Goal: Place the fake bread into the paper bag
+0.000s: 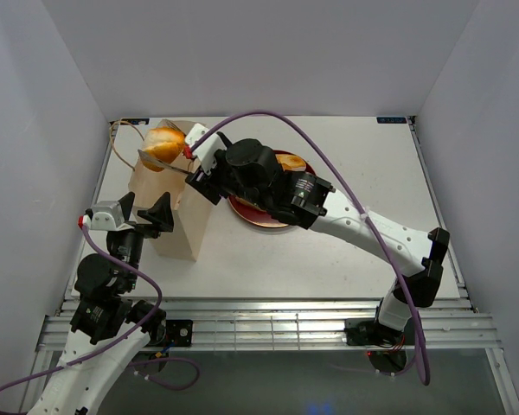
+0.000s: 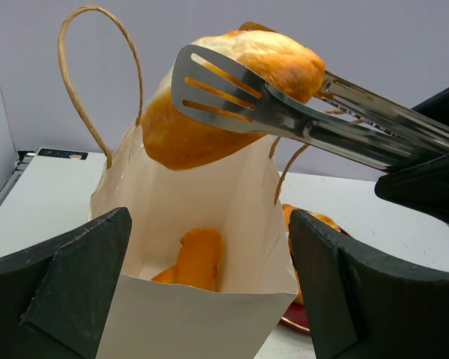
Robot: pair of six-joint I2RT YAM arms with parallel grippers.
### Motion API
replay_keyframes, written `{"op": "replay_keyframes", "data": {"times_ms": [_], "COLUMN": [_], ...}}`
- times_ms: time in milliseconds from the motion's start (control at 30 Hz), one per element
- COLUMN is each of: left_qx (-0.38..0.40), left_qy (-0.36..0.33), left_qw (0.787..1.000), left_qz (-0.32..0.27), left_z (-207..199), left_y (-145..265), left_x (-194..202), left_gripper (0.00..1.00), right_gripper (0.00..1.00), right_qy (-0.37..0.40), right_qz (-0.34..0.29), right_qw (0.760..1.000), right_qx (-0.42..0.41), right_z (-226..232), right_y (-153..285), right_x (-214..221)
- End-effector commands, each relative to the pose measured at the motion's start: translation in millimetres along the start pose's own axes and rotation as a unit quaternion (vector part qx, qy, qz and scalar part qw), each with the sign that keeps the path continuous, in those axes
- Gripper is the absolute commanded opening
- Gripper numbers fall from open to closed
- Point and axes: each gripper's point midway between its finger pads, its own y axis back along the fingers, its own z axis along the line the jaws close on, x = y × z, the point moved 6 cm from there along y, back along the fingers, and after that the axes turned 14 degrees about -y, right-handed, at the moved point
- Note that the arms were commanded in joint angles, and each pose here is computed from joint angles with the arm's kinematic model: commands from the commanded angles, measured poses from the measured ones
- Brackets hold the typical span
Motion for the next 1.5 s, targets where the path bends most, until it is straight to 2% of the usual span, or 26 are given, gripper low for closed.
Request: {"op": "replay_keyframes", "data": {"times_ms": [0,400,667,800,933,1033,1067,1133,1167,1467], "left_qx": [0.01,0.012,0.009,0.009,0.008,0.005,0.005,0.002,0.001,0.0], "left_qy": [-0.003,-0.004,-0.005,-0.004,-0.005,-0.005,-0.003,-0.004,-0.004,-0.005], "left_qw": [1.0,1.0,1.0,1.0,1.0,1.0,1.0,1.0,1.0,1.0], "left_qz": [0.004,0.005,0.006,0.007,0.007,0.007,0.004,0.005,0.004,0.004], "left_z": [-3.5,-4.0,-3.6,-3.7,-3.3,-2.5,-2.2,-1.6,-1.3,-0.5], "left_y": [-1.9,-2.1,-2.6,-2.9,-2.6,-2.4,-1.9,-1.7,-1.7,-1.0], "left_x": [3.6,3.9,3.9,4.8,4.6,4.7,3.1,3.6,3.0,2.6], "left_gripper": [0.97,0.97,0.97,0.97,0.97,0.97,0.97,0.98,0.98,0.98], "right_gripper": [0.69,0.7,0.65,0.65,0.65,0.65,0.65,0.65,0.64,0.63], "right_qy": [-0.014,-0.013,-0.044,-0.059,-0.069,-0.077,-0.075,-0.096,-0.098,-0.172], "right_qz": [-0.079,-0.084,-0.133,-0.175,-0.188,-0.183,-0.164,-0.183,-0.173,-0.15], "right_qw": [0.997,0.996,0.99,0.983,0.98,0.979,0.982,0.975,0.976,0.961], "right_qx": [0.005,0.003,-0.009,-0.015,0.002,0.038,0.048,0.077,0.085,0.158], "right_z": [-8.0,-9.4,-8.1,-12.8,-21.9,-34.0,-34.4,-45.7,-48.1,-80.4], "right_y": [23.2,29.6,39.6,61.1,80.4,94.8,90.1,108.7,114.0,148.0], "right_x": [-41.0,-43.6,-64.4,-79.0,-82.1,-71.5,-53.2,-46.6,-25.3,64.5]}}
